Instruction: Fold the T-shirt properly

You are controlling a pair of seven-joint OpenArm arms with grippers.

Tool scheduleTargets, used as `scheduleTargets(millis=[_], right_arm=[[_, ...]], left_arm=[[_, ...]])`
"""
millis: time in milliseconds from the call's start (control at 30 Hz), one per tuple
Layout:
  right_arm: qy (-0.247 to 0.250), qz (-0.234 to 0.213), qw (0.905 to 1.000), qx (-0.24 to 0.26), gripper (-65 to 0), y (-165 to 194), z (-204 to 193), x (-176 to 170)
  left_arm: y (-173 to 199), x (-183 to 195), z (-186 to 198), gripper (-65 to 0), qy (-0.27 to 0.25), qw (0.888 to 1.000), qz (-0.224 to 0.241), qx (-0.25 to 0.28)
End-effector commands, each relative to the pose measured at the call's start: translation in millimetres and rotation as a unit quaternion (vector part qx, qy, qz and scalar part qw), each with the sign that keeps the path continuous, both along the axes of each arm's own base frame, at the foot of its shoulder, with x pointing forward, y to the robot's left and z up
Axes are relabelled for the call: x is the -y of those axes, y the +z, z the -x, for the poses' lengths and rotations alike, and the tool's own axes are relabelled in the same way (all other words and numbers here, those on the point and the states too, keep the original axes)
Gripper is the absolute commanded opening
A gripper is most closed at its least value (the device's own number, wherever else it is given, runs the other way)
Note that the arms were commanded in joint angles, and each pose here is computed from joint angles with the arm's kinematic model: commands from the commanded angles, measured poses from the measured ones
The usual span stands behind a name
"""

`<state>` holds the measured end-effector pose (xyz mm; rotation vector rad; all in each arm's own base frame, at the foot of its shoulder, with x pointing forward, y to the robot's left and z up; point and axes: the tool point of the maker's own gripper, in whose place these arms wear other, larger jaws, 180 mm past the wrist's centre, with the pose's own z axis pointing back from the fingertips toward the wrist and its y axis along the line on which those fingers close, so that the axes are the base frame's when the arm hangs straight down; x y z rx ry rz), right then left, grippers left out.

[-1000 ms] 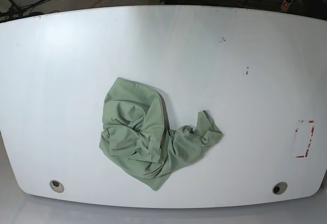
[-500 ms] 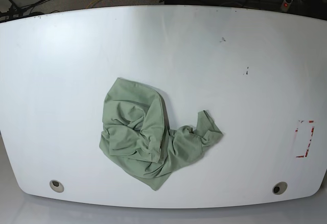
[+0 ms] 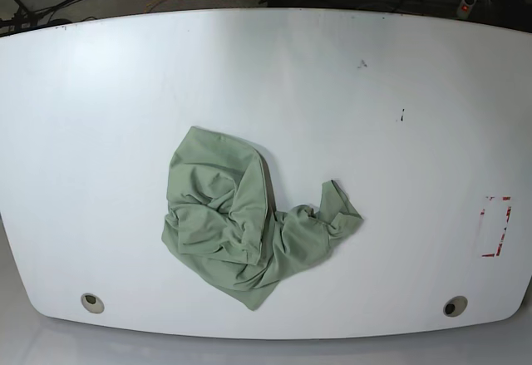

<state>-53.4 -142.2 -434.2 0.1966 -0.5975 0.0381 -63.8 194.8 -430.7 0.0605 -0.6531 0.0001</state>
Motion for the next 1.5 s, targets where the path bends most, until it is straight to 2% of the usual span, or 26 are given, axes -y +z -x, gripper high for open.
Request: scheduleTargets(millis=[0,133,267,433,633,833,933,1000,1100,1200,1367,1467], right_arm=[[-0.012,-0.013,0.9995,0.027,-40.4,21.6,-11.4,2.6],[-0.019,-0.033,0.9978,0.055,-40.4,44.6,-29.3,6.7],[-0.02,-0.047,0.9941,0.096,-40.4,63.8,-58.5,10.2],[-0.015,-0.042,0.9877,0.15,-39.8,70.8,-97.2,14.4],[-0.006,-0.045,0.9804,0.192,-39.6,73.1,-140.6,12.1],[0.005,-0.039,0.9758,0.215,-38.4,73.4,-181.5,9.5],[0.009,-0.036,0.9729,0.228,-31.2,75.7,-200.9,9.2],[0.012,-0.034,0.9698,0.241,-24.3,79.5,-217.1,9.1],[0.018,-0.031,0.9697,0.242,-19.7,80.5,-230.9,7.7],[0.024,-0.026,0.9684,0.247,-19.5,84.1,-251.8,7.1],[0.036,-0.014,0.9671,0.251,-19.0,92.3,-287.9,6.4],[0.044,-0.008,0.9664,0.253,-19.0,98.3,-307.2,4.5]], left_arm=[[22.8,-5.2,-12.6,-26.2,0.002,0.999,-0.01,0.031],[52.0,-17.4,-39.7,-26.2,0.011,0.997,-0.025,0.078],[87.1,-32.2,-76.4,-26.2,0.029,0.989,-0.034,0.144],[100.2,-31.4,-89.5,-26.1,0.023,0.985,-0.035,0.167],[103.6,-29.5,-123.9,-25.8,0.023,0.976,-0.032,0.212],[90.2,-29.9,-155.1,-25.8,0.029,0.978,-0.026,0.204],[90.1,-32.2,-173.8,-25.8,0.029,0.976,-0.026,0.215],[89.3,-33.3,-184.0,-24.9,0.025,0.976,-0.027,0.216],[90.5,-34.0,-196.7,-18.1,0.025,0.974,-0.027,0.223],[92.4,-34.8,-214.5,-13.8,0.027,0.972,-0.026,0.232],[94.4,-35.3,-241.4,-13.8,0.031,0.971,-0.022,0.237],[93.3,-35.7,-249.2,-13.8,0.023,0.972,-0.035,0.23]])
